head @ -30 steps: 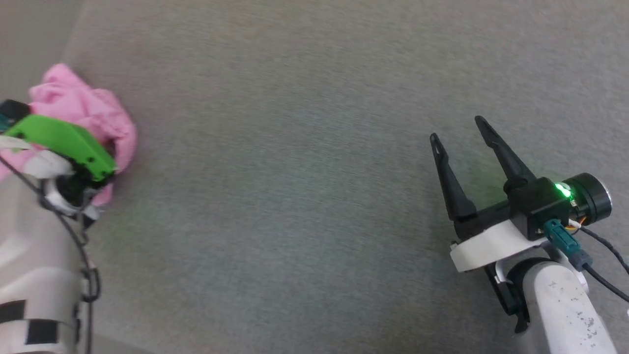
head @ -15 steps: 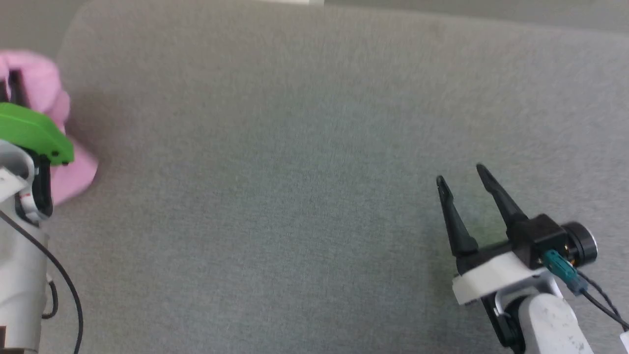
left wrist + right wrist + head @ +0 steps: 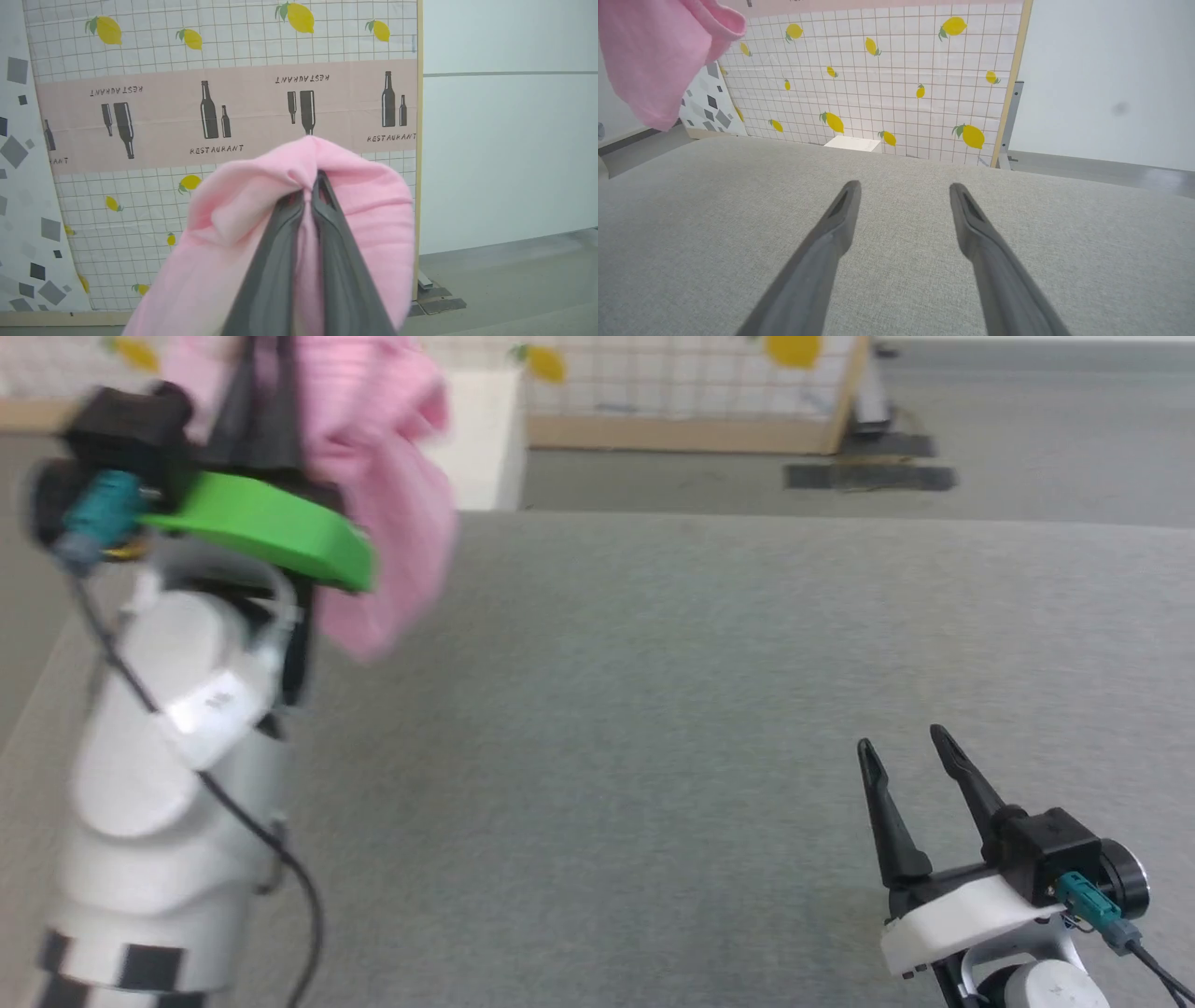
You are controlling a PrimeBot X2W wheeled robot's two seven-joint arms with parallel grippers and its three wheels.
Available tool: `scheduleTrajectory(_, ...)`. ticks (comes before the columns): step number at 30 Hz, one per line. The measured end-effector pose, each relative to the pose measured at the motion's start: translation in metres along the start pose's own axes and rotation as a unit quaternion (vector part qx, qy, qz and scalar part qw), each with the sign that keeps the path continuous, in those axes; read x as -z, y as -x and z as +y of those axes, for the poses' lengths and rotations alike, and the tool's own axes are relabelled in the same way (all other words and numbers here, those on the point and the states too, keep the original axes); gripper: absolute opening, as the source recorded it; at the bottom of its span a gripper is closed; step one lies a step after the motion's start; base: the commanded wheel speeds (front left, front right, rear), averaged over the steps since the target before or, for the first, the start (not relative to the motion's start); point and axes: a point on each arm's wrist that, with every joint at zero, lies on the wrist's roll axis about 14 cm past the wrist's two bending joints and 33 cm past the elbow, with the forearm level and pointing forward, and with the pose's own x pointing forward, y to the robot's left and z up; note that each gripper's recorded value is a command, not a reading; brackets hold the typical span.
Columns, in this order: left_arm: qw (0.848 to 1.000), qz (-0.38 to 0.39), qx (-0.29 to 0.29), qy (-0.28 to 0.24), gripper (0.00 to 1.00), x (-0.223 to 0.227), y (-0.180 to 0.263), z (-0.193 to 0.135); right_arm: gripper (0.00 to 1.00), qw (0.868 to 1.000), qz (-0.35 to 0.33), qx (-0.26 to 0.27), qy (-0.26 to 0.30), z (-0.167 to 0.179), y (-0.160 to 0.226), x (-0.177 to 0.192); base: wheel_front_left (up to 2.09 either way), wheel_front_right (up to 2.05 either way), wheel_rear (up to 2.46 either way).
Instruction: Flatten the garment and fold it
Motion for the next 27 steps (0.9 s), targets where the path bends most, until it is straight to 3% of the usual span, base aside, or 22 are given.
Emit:
scheduleTrajectory(5,0.991,0.041,0.071,0.105,0.00,0.025,0.000,-0.083,1.00,0.999,-0.013,0.049,0.008,-0.028,0.025,-0.013,0.00,0.00,0.00)
scheduleTrajectory(8,0.963,0.153,0.122,0.186,0.00,0.081,0.025,-0.152,1.00,0.996,-0.013,0.090,0.008,-0.049,0.049,-0.016,0.00,0.00,0.00)
scheduleTrajectory(11,0.922,0.295,0.162,0.192,0.00,0.142,0.070,-0.195,1.00,0.993,-0.016,0.114,0.009,-0.060,0.064,-0.019,0.00,0.00,0.00)
scheduleTrajectory(16,0.803,0.532,0.228,0.138,0.00,0.221,0.175,-0.236,1.00,0.989,-0.018,0.146,0.009,-0.074,0.084,-0.022,0.00,0.00,0.00)
scheduleTrajectory(17,0.791,0.548,0.235,0.134,0.18,0.224,0.183,-0.240,1.00,0.988,-0.019,0.150,0.008,-0.076,0.086,-0.022,0.00,0.00,0.00)
scheduleTrajectory(18,0.783,0.559,0.239,0.128,0.72,0.225,0.188,-0.242,1.00,0.988,-0.019,0.154,0.007,-0.077,0.088,-0.023,0.00,0.00,0.00)
scheduleTrajectory(19,0.779,0.565,0.242,0.124,1.00,0.226,0.189,-0.244,1.00,0.988,-0.018,0.156,0.006,-0.079,0.089,-0.022,0.00,0.00,0.00)
scheduleTrajectory(20,0.776,0.568,0.245,0.123,1.00,0.225,0.190,-0.246,1.00,0.988,-0.018,0.156,0.006,-0.079,0.089,-0.021,0.00,0.00,0.00)
scheduleTrajectory(21,0.831,0.485,0.224,0.157,1.00,0.202,0.153,-0.239,1.00,0.990,-0.013,0.139,0.000,-0.070,0.080,-0.018,0.00,0.00,0.00)
scheduleTrajectory(23,0.881,0.390,0.191,0.190,1.00,0.175,0.117,-0.225,1.00,0.992,-0.011,0.128,-0.001,-0.064,0.073,-0.016,0.00,0.00,0.00)
scheduleTrajectory(26,0.934,0.266,0.134,0.195,1.00,0.143,0.086,-0.191,1.00,0.994,-0.013,0.109,-0.001,-0.055,0.064,-0.016,0.00,0.00,0.00)
scheduleTrajectory(27,0.944,0.239,0.114,0.195,1.00,0.137,0.083,-0.180,1.00,0.995,-0.013,0.101,0.001,-0.051,0.061,-0.017,0.00,0.00,0.00)
